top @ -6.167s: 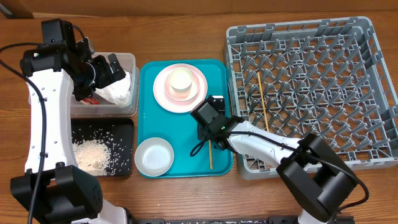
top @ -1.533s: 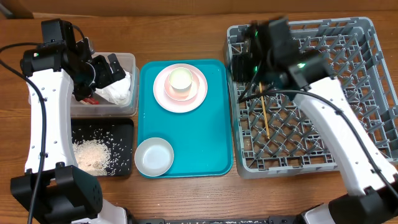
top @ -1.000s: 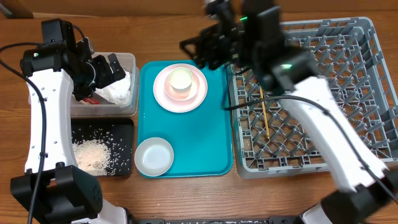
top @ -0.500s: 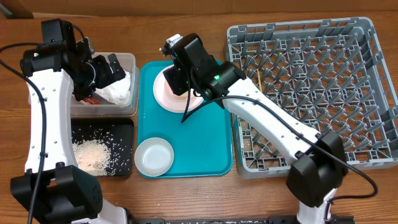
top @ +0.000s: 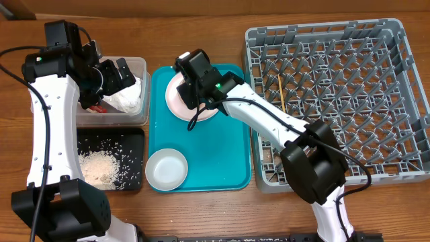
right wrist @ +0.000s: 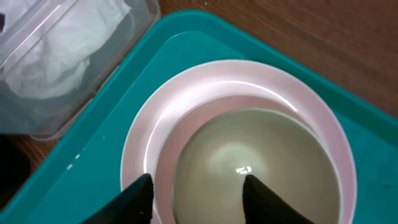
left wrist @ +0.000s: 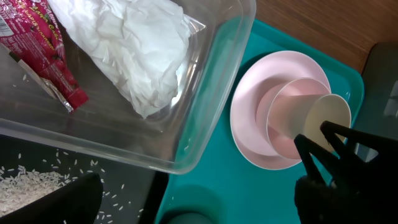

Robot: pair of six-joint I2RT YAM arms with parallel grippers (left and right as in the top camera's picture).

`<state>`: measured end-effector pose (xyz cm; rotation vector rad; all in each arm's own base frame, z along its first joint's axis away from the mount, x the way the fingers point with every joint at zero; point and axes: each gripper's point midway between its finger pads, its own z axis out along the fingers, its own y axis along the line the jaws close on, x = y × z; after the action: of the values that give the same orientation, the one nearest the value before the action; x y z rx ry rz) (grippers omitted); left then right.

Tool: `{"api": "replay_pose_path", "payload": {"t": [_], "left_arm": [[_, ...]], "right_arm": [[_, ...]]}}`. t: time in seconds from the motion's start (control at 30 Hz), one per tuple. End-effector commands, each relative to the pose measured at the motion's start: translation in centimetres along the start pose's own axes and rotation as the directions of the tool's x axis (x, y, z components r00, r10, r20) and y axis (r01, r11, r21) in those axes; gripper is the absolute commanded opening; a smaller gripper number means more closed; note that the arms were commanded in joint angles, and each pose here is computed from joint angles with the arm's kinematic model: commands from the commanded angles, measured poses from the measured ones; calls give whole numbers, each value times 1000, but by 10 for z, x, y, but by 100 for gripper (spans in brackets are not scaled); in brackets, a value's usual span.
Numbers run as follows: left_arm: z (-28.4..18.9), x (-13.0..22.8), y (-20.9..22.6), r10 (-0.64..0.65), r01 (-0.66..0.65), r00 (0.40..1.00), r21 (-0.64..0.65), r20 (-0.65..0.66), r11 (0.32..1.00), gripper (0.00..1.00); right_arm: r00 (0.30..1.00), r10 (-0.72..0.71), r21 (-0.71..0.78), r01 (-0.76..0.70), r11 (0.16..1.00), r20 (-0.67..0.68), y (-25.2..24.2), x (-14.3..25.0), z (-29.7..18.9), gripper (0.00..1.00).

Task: Sort waste into correct bins and load items into the dishwasher
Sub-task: 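Move the right gripper back to the tray and grasp the paper cup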

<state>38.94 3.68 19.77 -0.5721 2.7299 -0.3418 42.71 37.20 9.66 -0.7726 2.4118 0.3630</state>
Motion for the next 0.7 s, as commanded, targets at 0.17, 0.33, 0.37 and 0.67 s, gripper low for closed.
{"api": "replay_pose_path", "payload": {"t": [0.17, 0.33, 0.37, 0.67], "left_arm": [[-7, -4, -3, 27, -27, 999, 1, 23, 1000, 100], [-7, -4, -3, 27, -27, 999, 1, 23, 1000, 100], [-7, -4, -3, 27, -27, 999, 1, 23, 1000, 100], [-7, -4, -3, 27, -27, 999, 1, 23, 1000, 100]], "right_arm": [[1000, -1, 15, 1, 1000, -20, -3, 2, -7, 34], [999, 0, 17, 1, 1000, -37, -4, 6, -7, 28], [999, 0, 17, 0, 1000, -40, -4, 7, -7, 25], [999, 1, 18, 0, 1000, -49, -4, 9, -7, 21]]}}
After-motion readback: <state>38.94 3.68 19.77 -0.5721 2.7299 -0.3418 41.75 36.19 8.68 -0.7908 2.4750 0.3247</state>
